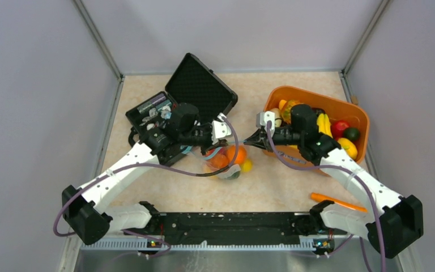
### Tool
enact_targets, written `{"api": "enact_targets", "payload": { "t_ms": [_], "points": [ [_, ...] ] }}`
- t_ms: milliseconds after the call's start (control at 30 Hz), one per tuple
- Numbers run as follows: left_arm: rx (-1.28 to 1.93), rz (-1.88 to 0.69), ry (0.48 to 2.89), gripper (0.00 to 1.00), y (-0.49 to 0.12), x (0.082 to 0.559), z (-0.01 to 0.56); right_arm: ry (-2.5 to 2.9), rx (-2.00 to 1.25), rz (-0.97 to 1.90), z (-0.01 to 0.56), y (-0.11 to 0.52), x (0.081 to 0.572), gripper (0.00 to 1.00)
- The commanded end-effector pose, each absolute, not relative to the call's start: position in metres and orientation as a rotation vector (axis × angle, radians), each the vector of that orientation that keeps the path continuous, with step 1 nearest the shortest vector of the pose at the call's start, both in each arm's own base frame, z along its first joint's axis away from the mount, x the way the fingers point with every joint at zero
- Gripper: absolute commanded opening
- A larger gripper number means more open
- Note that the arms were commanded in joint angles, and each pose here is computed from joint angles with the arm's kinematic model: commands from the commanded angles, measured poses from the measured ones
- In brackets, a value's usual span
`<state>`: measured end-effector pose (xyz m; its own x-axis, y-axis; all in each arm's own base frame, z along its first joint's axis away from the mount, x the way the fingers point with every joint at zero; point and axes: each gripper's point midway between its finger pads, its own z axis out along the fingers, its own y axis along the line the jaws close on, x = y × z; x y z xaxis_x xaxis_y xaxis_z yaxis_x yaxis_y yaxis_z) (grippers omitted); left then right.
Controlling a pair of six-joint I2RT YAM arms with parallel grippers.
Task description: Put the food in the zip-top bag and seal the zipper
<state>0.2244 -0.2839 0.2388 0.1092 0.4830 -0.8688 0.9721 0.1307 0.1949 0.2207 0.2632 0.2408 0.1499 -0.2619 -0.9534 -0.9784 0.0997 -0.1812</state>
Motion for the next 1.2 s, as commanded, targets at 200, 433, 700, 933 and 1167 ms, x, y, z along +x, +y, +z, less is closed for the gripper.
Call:
{"api": "enact_targets", "payload": {
  "t_ms": [200, 433, 700, 933, 1167],
  "points": [
    [1.436, -0.778, 1.437, 0.0, -0.29, 0.219, 0.265, 1.213, -1.368, 0.888, 0.272, 0.271, 0.213, 0.48],
    [1.474, -0.834, 1.391, 0.0, -0.307, 0.214, 0.273, 1.226, -1.386, 0.843, 0.265, 0.277, 0.217, 0.6],
    [1.474, -0.867, 1.35, 0.0, -0.32, 0.212, 0.281, 1.22, -1.404, 0.874, 0.259, 0.288, 0.218, 0.49],
    [1.493, -0.856, 1.376, 0.0, -0.323, 0.214, 0.274, 1.204, -1.434, 0.895, 0.257, 0.294, 0.215, 0.38],
    [1.502, -0.853, 1.379, 0.0, -0.324, 0.214, 0.272, 1.206, -1.443, 0.901, 0.255, 0.296, 0.215, 0.19]
  ]
}}
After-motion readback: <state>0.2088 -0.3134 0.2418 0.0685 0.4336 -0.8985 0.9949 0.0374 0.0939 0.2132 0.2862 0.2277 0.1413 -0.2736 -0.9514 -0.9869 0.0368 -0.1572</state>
